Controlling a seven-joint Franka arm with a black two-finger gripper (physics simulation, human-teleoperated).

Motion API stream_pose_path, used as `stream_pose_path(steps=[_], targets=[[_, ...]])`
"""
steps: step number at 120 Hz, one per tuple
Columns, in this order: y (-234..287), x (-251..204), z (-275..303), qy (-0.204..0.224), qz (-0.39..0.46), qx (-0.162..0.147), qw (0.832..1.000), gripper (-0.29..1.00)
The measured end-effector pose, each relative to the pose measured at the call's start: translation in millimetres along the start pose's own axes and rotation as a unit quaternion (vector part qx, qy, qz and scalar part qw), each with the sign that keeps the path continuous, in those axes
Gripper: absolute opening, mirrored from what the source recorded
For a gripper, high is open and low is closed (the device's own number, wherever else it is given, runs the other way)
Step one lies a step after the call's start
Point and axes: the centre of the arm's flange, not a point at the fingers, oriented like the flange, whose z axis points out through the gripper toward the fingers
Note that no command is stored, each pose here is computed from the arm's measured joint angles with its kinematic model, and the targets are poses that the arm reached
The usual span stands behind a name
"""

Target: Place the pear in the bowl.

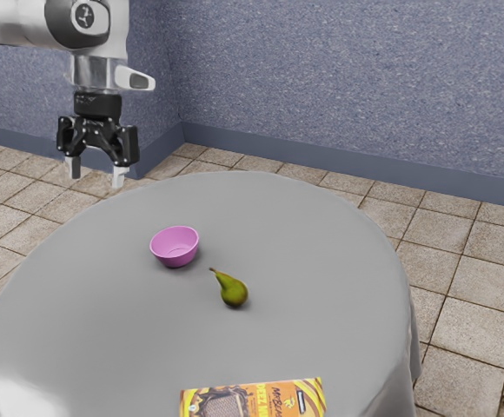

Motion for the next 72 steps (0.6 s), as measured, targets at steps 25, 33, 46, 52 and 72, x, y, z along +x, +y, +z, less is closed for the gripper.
stream_pose_path(steps=[25, 33, 46, 52, 72], targets=[[0.2, 22.2, -21.8, 0.109, -0.010, 0.007, 0.994, 0.70], [-1.8, 21.2, -27.8, 0.126, -0.014, 0.007, 0.992, 0.70], [2.9, 18.3, -25.4, 0.144, -0.014, 0.006, 0.990, 0.70], [8.0, 16.9, -20.6, 0.147, -0.023, 0.004, 0.989, 0.70], [18.1, 7.5, -5.3, 0.162, -0.107, -0.014, 0.981, 0.70]])
